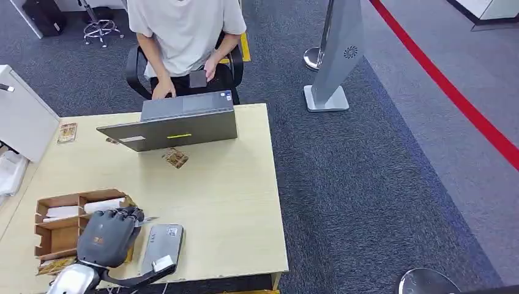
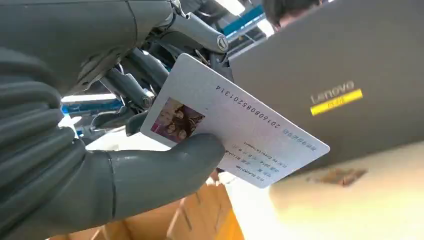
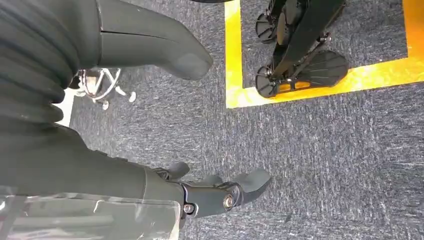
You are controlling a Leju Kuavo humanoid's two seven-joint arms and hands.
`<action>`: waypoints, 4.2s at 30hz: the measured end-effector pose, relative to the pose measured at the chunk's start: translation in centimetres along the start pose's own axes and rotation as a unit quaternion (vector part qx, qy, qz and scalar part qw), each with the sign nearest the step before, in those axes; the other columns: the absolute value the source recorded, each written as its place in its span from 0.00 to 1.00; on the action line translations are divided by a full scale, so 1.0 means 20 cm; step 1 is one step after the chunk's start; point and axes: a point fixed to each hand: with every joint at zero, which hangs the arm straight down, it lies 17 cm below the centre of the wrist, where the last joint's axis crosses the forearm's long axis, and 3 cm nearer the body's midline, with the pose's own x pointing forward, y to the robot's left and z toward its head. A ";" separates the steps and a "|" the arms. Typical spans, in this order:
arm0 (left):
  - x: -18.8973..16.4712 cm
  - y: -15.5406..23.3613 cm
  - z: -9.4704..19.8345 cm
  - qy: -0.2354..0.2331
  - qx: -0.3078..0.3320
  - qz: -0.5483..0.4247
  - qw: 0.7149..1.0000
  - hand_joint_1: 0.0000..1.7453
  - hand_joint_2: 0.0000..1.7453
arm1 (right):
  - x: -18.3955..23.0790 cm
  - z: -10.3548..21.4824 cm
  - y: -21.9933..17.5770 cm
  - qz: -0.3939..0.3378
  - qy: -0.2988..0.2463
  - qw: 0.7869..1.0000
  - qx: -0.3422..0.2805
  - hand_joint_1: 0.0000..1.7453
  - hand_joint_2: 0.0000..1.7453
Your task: Pass the card to the sensor for recognition and then transmit it.
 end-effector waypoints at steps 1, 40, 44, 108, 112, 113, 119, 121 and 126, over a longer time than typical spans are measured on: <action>0.00 -0.01 0.00 0.001 -0.004 0.000 1.000 1.00 1.00 | 0.00 0.00 0.00 0.000 0.000 1.000 0.000 0.00 1.00; -0.39 0.14 -0.15 0.077 0.023 -0.070 0.994 1.00 1.00 | -0.01 0.01 0.02 0.031 0.002 0.999 0.010 0.00 1.00; -0.51 0.31 -0.20 0.099 0.060 -0.102 0.988 1.00 1.00 | -0.02 0.01 0.01 0.037 0.003 0.999 0.008 0.00 1.00; -0.35 0.96 -0.60 0.007 0.177 -0.199 0.964 0.00 1.00 | 0.05 -0.01 0.10 0.051 -0.009 0.998 0.037 0.00 1.00; -0.12 0.91 -0.56 -0.031 0.178 -0.175 0.968 0.00 1.00 | 0.02 0.00 0.10 0.051 -0.003 0.998 0.038 0.00 1.00; -0.10 0.92 -0.56 -0.035 0.180 -0.172 0.968 0.00 1.00 | 0.02 0.00 0.10 0.051 -0.002 0.998 0.038 0.00 1.00; -0.03 0.94 -0.55 -0.047 0.189 -0.166 0.967 0.00 1.00 | 0.01 0.00 0.10 0.051 -0.001 0.998 0.038 0.00 1.00; -0.02 0.94 -0.55 -0.048 0.190 -0.165 0.967 0.00 1.00 | 0.01 0.00 0.09 0.051 -0.001 0.998 0.038 0.00 1.00; 0.00 0.94 -0.54 -0.051 0.190 -0.163 0.967 0.00 1.00 | 0.01 0.00 0.09 0.051 0.000 0.998 0.037 0.00 1.00</action>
